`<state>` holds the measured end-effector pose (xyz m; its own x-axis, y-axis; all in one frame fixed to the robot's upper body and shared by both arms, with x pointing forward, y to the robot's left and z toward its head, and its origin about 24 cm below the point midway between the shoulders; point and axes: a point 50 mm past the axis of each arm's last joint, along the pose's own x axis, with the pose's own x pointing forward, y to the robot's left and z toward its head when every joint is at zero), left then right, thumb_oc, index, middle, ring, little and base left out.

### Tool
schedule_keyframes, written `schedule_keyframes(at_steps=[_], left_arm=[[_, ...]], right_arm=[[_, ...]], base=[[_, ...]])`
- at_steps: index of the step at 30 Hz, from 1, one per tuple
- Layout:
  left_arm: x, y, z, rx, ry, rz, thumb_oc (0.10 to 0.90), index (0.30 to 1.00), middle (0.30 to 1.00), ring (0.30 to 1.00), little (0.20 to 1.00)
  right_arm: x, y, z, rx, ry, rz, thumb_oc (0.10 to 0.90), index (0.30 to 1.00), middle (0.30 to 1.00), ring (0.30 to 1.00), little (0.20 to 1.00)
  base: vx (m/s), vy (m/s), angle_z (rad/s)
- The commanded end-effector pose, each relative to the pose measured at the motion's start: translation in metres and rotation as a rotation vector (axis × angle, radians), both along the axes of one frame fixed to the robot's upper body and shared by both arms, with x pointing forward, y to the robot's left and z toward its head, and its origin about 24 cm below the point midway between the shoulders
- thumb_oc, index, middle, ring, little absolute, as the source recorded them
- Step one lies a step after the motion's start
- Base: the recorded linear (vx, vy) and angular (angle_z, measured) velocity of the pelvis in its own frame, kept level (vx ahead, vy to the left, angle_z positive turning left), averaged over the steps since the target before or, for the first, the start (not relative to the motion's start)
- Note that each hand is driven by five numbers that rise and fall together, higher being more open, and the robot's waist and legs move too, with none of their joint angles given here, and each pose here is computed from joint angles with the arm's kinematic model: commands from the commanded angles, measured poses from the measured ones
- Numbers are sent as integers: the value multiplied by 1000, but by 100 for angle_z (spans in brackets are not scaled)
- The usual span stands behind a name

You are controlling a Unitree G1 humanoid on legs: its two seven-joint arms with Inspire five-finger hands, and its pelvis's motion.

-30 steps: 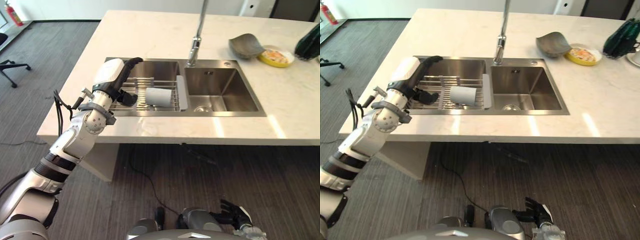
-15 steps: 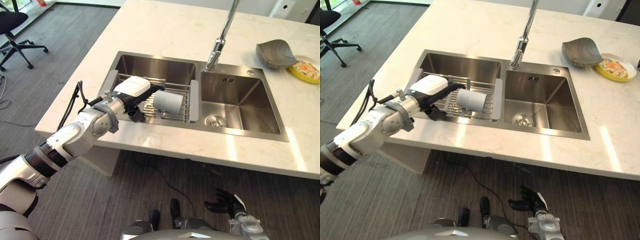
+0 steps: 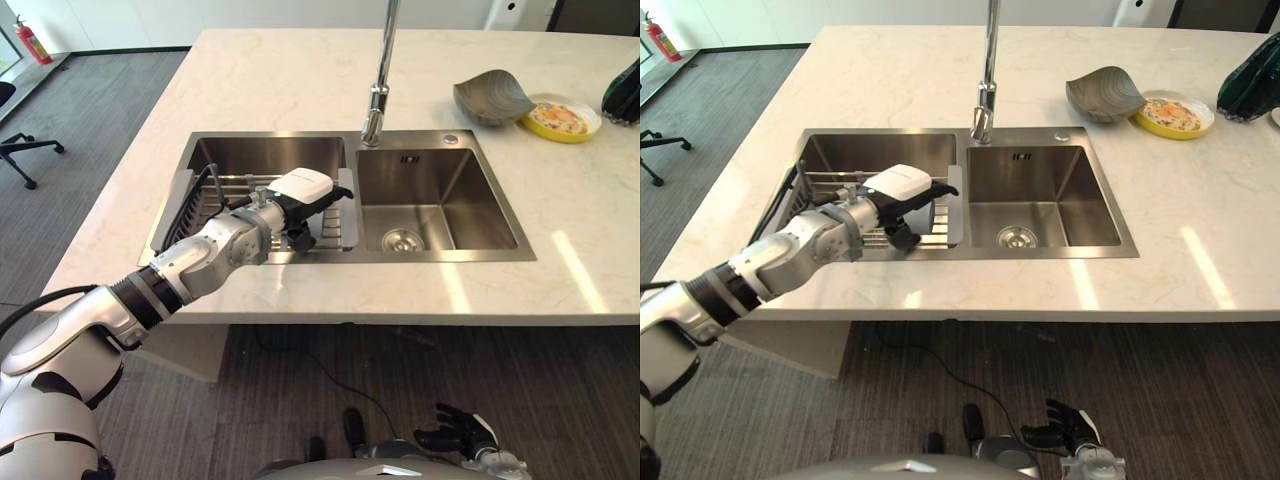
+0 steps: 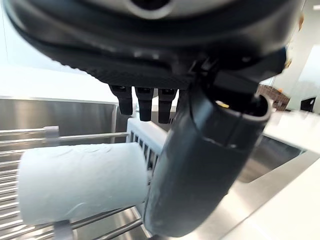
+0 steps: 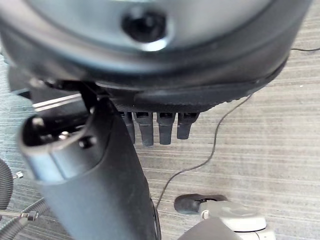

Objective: Place the dishes in the dishwasher.

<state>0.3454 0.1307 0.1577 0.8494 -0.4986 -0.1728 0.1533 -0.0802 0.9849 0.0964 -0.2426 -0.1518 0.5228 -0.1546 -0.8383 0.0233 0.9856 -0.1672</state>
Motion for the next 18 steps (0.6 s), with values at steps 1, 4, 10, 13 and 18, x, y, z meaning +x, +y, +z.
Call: schedule_keyframes(at_steps=[1, 4, 10, 13, 18], left_arm=[[20, 2, 71, -19, -285, 40, 800, 900, 900, 900, 900], [21, 2, 72, -20, -285, 43, 800, 900, 900, 900, 900], [35, 38, 71, -16, -254, 199, 800, 900, 900, 900, 900], [34, 42, 57, -40, -173, 211, 800, 900, 900, 900, 900], [32, 53, 23, -42, 14, 252, 800, 900, 900, 900, 900]], right_arm=[[15, -24, 14, -71, -88, 27, 800, 900, 900, 900, 900], [16, -24, 15, -70, -93, 29, 800, 900, 900, 900, 900], [15, -22, 15, -62, -98, 29, 800, 900, 900, 900, 900], [12, -23, 14, -61, -87, 30, 800, 900, 900, 900, 900], [1, -23, 10, -49, -43, 28, 800, 900, 900, 900, 900]], base=[[47, -53, -12], [9, -11, -3], [5, -6, 0], [0, 0, 0], [0, 0, 0]])
